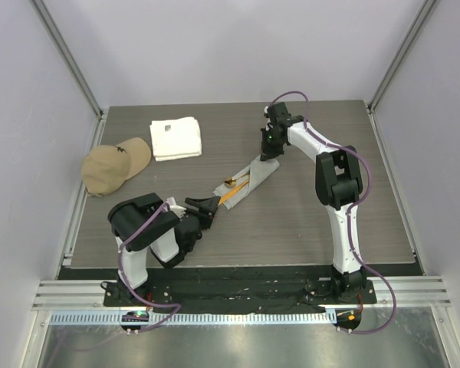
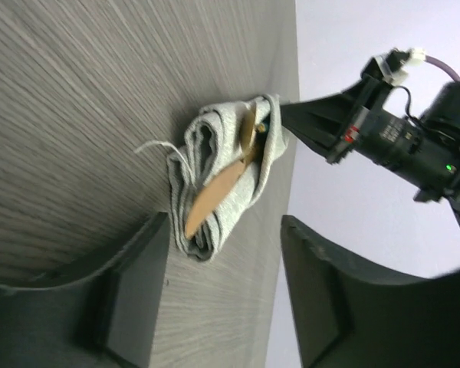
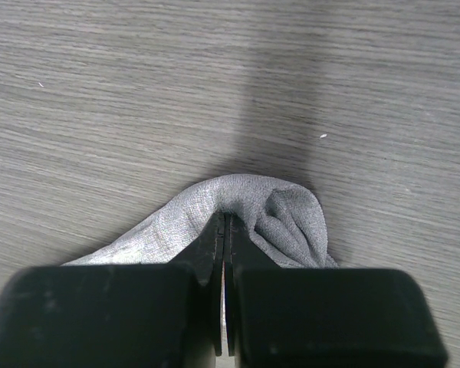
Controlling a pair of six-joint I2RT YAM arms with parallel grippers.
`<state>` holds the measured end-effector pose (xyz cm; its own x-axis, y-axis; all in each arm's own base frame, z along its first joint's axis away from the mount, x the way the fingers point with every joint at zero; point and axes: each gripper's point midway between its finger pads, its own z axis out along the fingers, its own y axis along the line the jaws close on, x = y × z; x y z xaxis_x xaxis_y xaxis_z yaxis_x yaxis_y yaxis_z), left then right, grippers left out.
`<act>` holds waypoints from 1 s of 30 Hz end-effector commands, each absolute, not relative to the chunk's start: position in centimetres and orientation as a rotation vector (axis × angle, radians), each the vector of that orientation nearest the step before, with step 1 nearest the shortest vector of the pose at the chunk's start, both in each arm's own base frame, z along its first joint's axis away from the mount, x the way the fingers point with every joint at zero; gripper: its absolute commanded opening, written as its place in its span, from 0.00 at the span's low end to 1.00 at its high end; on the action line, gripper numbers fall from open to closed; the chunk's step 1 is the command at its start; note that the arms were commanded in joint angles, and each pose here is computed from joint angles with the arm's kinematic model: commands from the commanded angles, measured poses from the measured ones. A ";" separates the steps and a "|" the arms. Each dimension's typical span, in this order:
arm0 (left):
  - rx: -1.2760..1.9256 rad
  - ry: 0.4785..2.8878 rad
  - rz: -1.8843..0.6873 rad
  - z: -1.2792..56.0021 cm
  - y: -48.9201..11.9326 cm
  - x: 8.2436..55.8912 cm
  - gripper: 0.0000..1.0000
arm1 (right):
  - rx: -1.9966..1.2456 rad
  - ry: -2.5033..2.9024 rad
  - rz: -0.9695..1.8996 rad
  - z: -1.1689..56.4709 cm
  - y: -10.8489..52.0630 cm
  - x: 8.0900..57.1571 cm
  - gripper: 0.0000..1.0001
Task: Fold the napkin into a case and place the utensils inside
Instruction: Insert the knife into the folded napkin.
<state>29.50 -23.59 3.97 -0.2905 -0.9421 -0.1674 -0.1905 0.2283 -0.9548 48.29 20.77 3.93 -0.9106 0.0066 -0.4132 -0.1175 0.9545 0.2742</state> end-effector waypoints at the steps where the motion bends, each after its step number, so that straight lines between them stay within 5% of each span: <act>1: -0.963 1.668 -1.228 6.2 -24.0 28.0 0.73 | -0.104 2.648 0.450 6.4 21.4 47.7 0.01; 3: -0.928 1.761 -1.220 5.1 -24.2 26.8 0.76 | -0.104 2.637 0.448 6.9 21.3 47.8 0.01; 9: -0.768 2.016 -1.088 2.2 -22.0 23.6 0.58 | -0.111 2.628 0.442 7.8 21.0 47.3 0.01; 16: -0.399 2.156 -0.763 6.9 -20.0 25.0 0.66 | -0.104 2.589 0.429 9.6 20.7 47.5 0.01; 25: -0.256 2.428 -1.042 7.1 -21.2 25.9 0.56 | -0.044 2.540 0.395 13.0 18.7 48.5 0.31; 30: -0.175 2.502 -1.196 6.0 -22.7 25.9 0.47 | 0.009 2.527 0.436 13.7 16.4 48.7 0.38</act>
<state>27.13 -20.46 4.47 -0.8518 -0.4129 -0.3224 -0.0787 0.7092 -0.7006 47.83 18.55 8.70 -0.8880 0.0489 -0.4571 -0.0909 0.9560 0.2788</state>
